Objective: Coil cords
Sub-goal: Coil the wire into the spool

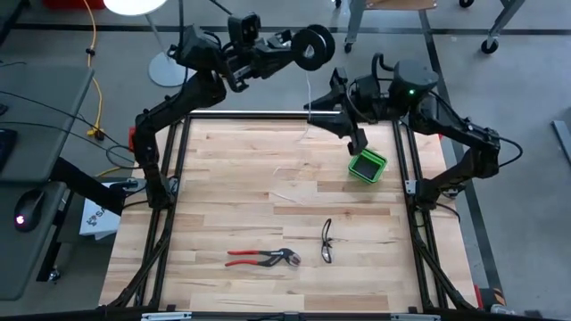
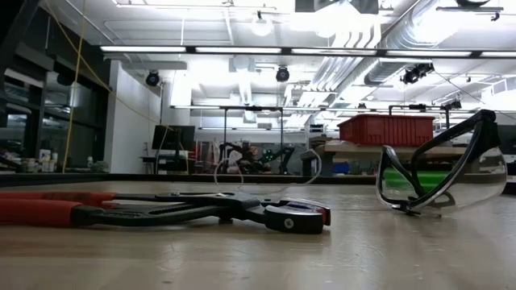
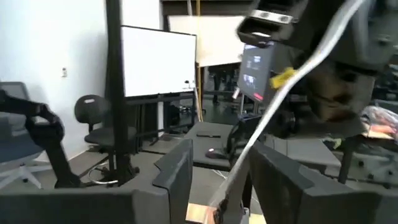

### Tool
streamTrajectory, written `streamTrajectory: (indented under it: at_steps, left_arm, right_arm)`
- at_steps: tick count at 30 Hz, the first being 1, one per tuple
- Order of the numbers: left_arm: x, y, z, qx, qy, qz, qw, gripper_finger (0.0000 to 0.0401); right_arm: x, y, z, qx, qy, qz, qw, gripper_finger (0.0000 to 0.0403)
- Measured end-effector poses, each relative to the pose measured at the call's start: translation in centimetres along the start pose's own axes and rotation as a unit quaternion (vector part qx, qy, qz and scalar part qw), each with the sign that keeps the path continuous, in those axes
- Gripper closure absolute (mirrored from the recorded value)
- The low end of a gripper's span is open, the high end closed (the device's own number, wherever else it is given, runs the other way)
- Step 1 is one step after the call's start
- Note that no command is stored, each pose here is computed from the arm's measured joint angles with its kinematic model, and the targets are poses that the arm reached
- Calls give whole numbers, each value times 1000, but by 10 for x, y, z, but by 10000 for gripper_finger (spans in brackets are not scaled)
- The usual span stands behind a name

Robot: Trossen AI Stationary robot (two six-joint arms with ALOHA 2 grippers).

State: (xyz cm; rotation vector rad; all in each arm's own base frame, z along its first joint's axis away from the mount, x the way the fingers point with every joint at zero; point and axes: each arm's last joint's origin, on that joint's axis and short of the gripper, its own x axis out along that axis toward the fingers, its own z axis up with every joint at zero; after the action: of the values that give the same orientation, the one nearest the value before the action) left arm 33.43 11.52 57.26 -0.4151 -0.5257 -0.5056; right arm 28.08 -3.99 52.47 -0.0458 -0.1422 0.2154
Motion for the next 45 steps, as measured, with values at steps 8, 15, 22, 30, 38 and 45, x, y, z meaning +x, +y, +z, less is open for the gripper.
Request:
streamTrajectory:
  at_steps: [8, 15, 22, 30, 38, 45]
  left_arm:
    - [-1, 3, 0, 33, -7, 27, 999, 401]
    - [-3, 2, -3, 54, 32, 63, 996, 401]
    - [-16, -19, 6, 57, 91, 124, 986, 401]
    - [-57, -63, 19, -44, 183, 239, 953, 401]
    - [-76, -73, -8, -272, 283, 299, 870, 401]
    - [-43, -57, -38, -344, 310, 211, 861, 401]
  right_arm:
    - [2, 4, -4, 8, 21, 6, 1000, 268]
    - [7, 17, -8, 2, 33, 31, 999, 346]
    - [7, 34, -7, 5, 41, 54, 998, 400]
    - [-11, 39, 0, 10, 62, 39, 997, 403]
    - [-14, 34, 2, 3, 58, 31, 998, 403]
    - [-17, 25, 2, 1, 56, 13, 998, 403]
